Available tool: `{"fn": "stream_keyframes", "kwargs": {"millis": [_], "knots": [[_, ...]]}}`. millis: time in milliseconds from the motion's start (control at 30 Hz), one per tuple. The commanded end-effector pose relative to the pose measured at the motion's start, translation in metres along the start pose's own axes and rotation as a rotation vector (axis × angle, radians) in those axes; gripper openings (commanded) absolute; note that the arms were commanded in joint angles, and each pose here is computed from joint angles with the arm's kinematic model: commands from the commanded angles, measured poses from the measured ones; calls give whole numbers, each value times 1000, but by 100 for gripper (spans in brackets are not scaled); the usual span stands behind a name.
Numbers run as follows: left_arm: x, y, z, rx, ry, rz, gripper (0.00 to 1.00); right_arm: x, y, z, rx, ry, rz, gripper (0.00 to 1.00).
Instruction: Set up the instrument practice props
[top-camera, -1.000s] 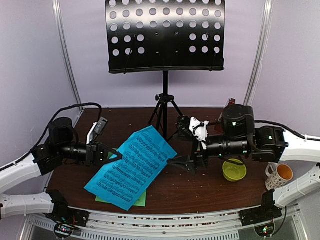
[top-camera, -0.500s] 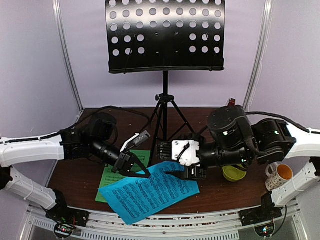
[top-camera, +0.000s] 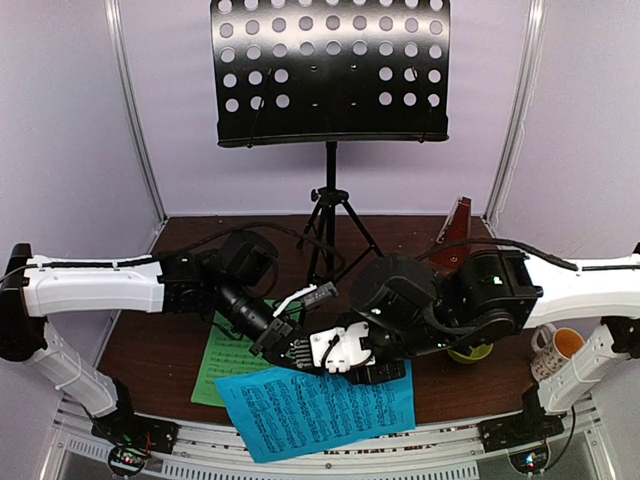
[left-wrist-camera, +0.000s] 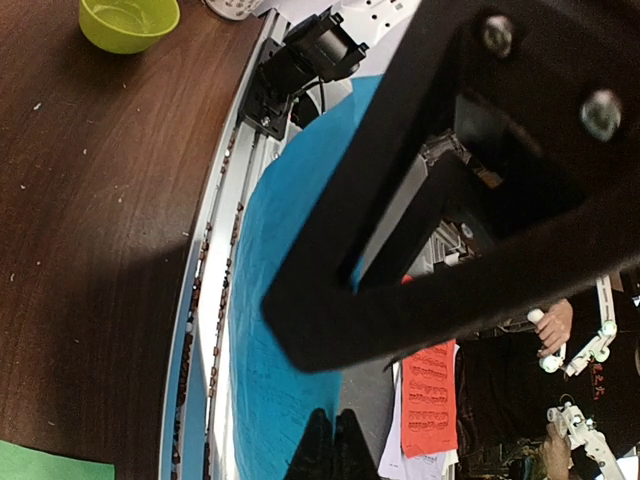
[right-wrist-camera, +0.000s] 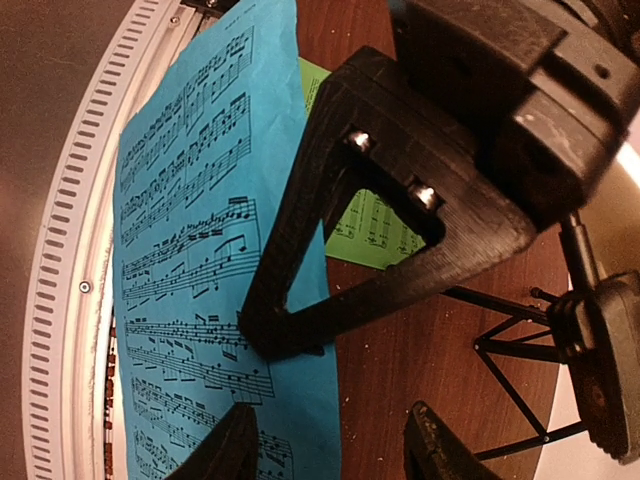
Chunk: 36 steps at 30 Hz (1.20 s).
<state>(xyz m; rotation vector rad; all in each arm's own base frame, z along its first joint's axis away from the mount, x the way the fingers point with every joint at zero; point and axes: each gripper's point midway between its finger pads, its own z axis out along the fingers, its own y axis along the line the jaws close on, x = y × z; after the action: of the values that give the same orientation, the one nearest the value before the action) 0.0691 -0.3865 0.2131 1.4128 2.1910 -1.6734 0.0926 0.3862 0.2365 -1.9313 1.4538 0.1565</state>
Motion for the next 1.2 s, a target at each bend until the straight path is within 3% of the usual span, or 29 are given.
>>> {"fn": "stream_keyframes", "kwargs": {"millis": [0,300,600,700,800,833,1033,1167], "knots": [[-10,-10,2,27,4,49,0,-2,2,1,-15,29,3,49],[-8,-7,5,23,23,47,0,7,10,16,-50,95,6,36],[-9,-1,4,-23,26,63,2,5,10,13,-54,89,37,0],[-17,-3,-11,-73,-31,120,22,7,8,10,-42,72,57,0],[-26,3,-43,-132,-161,137,50,9,0,2,-17,25,109,0],[-29,3,-57,-146,-216,147,55,9,-2,-1,-15,1,128,0],[-37,-20,-120,-260,-485,305,73,4,-25,-28,7,-242,315,0],[-33,-34,-142,-310,-620,383,77,-2,-40,-53,-28,-448,448,0]]}}
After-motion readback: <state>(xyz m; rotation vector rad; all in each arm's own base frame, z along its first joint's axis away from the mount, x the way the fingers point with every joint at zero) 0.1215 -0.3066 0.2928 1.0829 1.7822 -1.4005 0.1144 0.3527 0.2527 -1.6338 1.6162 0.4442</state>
